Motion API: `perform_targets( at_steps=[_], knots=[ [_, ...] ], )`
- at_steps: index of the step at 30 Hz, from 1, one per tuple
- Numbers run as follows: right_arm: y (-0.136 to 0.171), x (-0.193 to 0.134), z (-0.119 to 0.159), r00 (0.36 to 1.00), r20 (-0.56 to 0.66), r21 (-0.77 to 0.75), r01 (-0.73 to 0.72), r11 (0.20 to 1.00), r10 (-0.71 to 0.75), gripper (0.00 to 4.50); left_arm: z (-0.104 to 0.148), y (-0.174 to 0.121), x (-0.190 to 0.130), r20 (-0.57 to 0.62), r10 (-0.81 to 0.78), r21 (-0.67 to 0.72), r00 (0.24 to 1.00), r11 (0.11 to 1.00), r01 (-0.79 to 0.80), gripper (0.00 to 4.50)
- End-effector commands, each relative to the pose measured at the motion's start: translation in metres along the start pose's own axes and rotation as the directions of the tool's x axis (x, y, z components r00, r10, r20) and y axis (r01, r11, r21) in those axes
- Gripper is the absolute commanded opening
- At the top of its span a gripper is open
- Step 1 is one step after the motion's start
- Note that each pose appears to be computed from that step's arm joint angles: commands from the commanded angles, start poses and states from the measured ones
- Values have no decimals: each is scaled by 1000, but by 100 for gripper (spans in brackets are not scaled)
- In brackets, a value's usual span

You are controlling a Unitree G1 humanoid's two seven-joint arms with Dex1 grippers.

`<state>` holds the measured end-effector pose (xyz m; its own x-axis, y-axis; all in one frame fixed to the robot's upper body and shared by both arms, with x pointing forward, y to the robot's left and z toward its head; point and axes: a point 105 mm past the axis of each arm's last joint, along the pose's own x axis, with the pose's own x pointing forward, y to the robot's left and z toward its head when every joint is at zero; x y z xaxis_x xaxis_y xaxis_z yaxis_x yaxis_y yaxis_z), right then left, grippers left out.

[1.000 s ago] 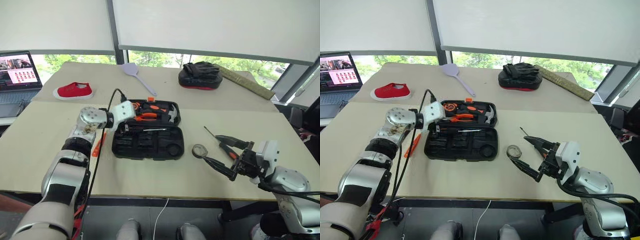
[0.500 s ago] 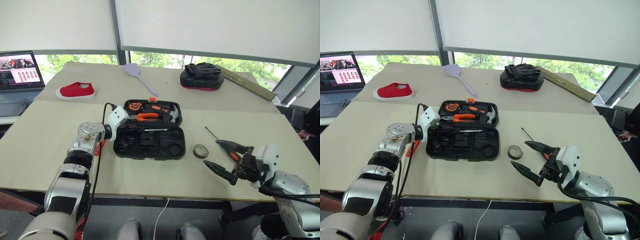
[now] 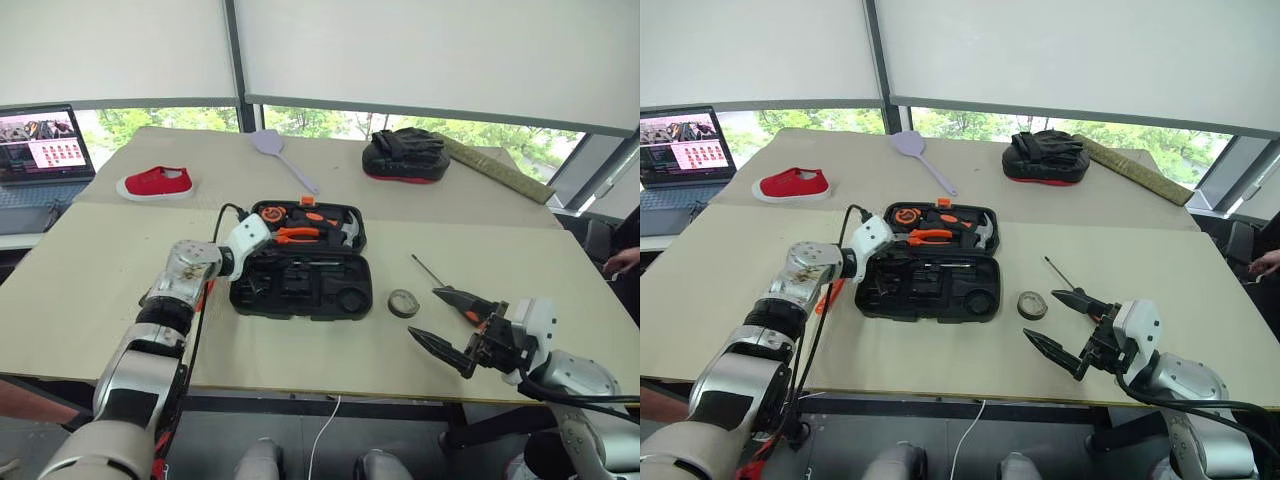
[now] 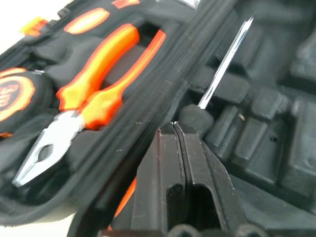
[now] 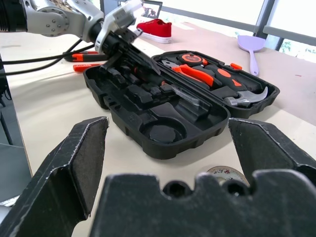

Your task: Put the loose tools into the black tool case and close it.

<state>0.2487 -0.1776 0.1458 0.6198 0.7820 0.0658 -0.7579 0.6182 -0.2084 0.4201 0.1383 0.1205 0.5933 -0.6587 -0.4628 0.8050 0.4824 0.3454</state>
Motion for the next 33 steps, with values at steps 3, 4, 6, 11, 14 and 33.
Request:
perform_targets(
  at_steps=[3,4,6,11,14,33],
  knots=[
    [0,-1,12,999,35,-50,14,999,-12,450,-30,-24,10,-93,-82,-81,992,994,75,5],
    [-1,-2,12,999,39,-52,21,998,-19,450,-21,-22,9,-18,-67,-97,998,993,64,5],
    [-5,-5,16,997,54,-56,52,997,-49,450,-4,-11,-1,133,-5,-130,991,991,22,5],
    [-21,-22,24,987,71,-82,148,986,-142,450,31,15,-56,413,88,-94,906,994,-53,149],
    [-38,-44,22,979,25,-104,202,974,-201,450,37,11,-100,525,40,-95,850,995,12,259],
    [-33,-158,-37,807,-213,-222,509,832,-551,450,-75,-93,-212,358,101,-132,928,990,-57,440]
  ],
)
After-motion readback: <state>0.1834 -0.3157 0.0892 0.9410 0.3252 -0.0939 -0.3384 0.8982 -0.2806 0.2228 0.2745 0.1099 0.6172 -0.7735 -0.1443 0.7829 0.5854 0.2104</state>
